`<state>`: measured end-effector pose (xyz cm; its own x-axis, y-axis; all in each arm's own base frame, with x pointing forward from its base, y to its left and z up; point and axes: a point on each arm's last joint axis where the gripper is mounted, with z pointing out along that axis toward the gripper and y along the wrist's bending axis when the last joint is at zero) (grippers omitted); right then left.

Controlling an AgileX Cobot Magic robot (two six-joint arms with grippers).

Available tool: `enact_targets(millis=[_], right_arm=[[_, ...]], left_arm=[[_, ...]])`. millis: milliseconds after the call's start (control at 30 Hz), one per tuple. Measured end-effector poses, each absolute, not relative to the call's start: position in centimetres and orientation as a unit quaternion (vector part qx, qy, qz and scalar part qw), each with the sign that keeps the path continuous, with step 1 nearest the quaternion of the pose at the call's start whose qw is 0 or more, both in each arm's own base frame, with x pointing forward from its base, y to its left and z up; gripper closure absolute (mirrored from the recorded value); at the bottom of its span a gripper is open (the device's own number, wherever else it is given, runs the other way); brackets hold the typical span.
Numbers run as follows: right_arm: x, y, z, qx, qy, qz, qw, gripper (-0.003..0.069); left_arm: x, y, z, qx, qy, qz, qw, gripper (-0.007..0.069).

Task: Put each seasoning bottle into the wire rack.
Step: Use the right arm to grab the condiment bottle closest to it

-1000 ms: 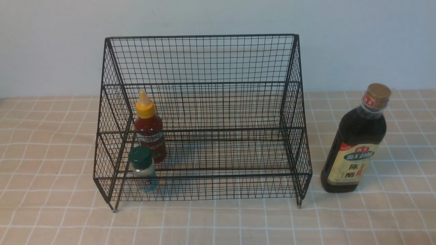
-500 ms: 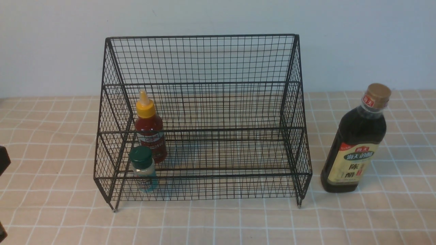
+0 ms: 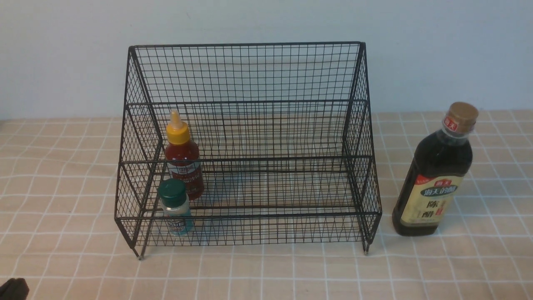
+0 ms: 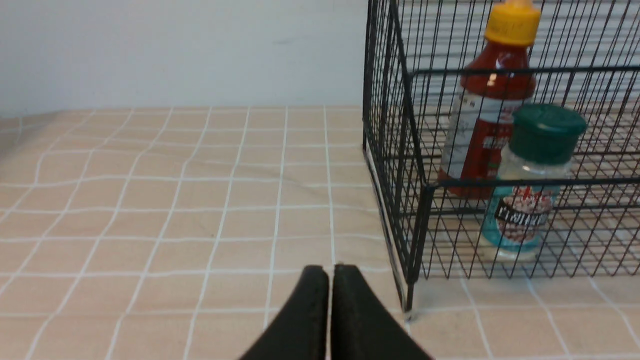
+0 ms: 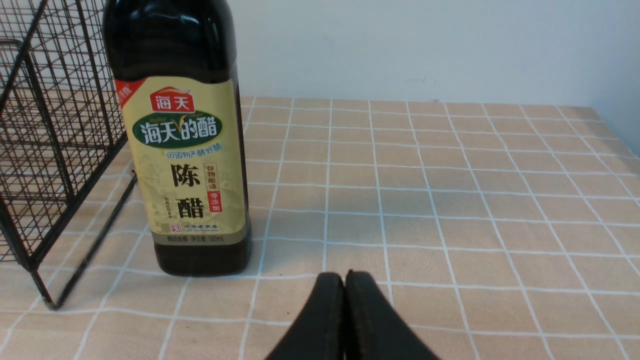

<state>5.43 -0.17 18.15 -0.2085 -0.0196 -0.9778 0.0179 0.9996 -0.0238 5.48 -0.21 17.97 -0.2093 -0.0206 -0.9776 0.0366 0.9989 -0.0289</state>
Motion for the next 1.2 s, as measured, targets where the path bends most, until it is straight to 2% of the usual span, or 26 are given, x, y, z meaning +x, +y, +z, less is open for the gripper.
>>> enact_targets(millis=[133,1100,1200], right_arm=[[5.43,-0.17,18.15,-0.001,0.777,-0.015,0.629,0.0673],[5.44,-0.16,18.18,0.000,0.776,-0.014,0.630,0.0673],[5.61,-0.01,18.72,0.035,0.747,0.027,0.664,0.0673]], left_arm=[[5.27,-0.19,17.15,0.001,0.804,-0.024,0.594,0.0632],[5.24,-0.21,17.04,-0.002,0.808,-0.027,0.589,0.0632],[5.24,-0.21,17.04,-0.002,0.808,-0.027,0.589,0.0632]])
